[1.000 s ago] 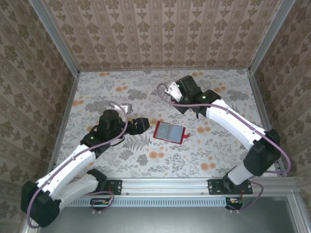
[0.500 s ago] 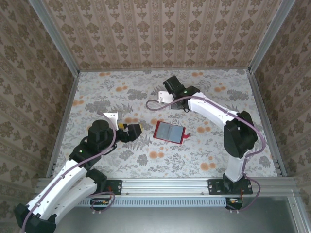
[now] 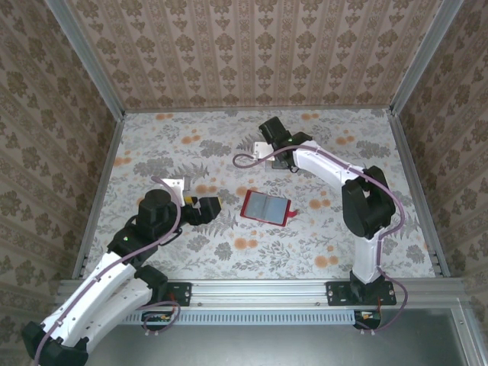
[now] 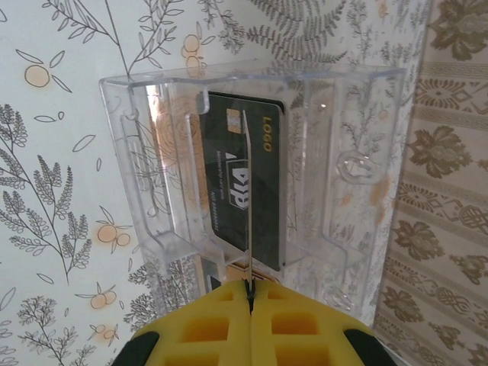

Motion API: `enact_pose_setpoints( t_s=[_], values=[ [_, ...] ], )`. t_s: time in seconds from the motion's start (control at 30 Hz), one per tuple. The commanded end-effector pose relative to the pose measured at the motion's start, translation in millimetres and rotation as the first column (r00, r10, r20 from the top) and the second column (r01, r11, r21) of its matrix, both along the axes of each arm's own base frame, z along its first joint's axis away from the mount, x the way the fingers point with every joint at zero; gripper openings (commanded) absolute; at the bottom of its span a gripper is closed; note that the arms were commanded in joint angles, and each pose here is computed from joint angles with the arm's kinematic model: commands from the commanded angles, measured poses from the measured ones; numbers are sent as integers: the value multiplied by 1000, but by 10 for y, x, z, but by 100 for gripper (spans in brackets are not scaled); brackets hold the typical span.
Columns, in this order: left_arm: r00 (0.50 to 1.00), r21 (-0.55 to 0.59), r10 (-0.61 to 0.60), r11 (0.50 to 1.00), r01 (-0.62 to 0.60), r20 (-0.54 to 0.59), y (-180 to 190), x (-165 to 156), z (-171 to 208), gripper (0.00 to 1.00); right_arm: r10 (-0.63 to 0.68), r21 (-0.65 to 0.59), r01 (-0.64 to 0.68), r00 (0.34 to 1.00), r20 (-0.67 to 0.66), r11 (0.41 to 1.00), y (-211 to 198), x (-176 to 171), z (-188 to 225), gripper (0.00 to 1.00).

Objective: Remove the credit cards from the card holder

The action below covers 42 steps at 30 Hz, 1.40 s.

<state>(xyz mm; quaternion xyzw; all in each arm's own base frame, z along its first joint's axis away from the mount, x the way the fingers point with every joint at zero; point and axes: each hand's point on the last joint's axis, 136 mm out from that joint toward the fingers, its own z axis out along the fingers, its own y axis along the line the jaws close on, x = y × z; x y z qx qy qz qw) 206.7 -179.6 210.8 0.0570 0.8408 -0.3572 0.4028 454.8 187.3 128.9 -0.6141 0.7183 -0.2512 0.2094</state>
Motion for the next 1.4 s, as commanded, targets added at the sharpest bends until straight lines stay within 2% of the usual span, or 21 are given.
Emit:
enact_pose_setpoints(
  t_s=[0.0, 0.73, 0.9, 1.13, 1.23, 1.37],
  values=[
    [1000, 27, 12, 1000, -12, 5, 42, 18, -49, 100, 0, 2, 0, 1000, -7, 1000, 25, 54, -49, 0],
    [1000, 37, 17, 999, -17, 4, 55, 40, -69, 100, -56, -1, 56, 998, -8, 998, -70, 249, -268, 0],
    [1000, 41, 23, 999, -23, 3, 69, 45, -75, 100, -73, 18, 73, 997, 24, 997, -44, 346, -270, 14],
    [1000, 41, 26, 999, -26, 6, 75, 54, -76, 100, -104, 39, 102, 993, 55, 994, -35, 456, -233, 17],
    [1000, 43, 27, 999, -27, 2, 78, 57, -91, 100, -120, 42, 118, 990, 67, 992, -68, 496, -225, 26],
    [1000, 42, 26, 999, -26, 0, 74, 65, -98, 100, -140, 45, 137, 987, 73, 990, -112, 524, -233, 26]
  ],
)
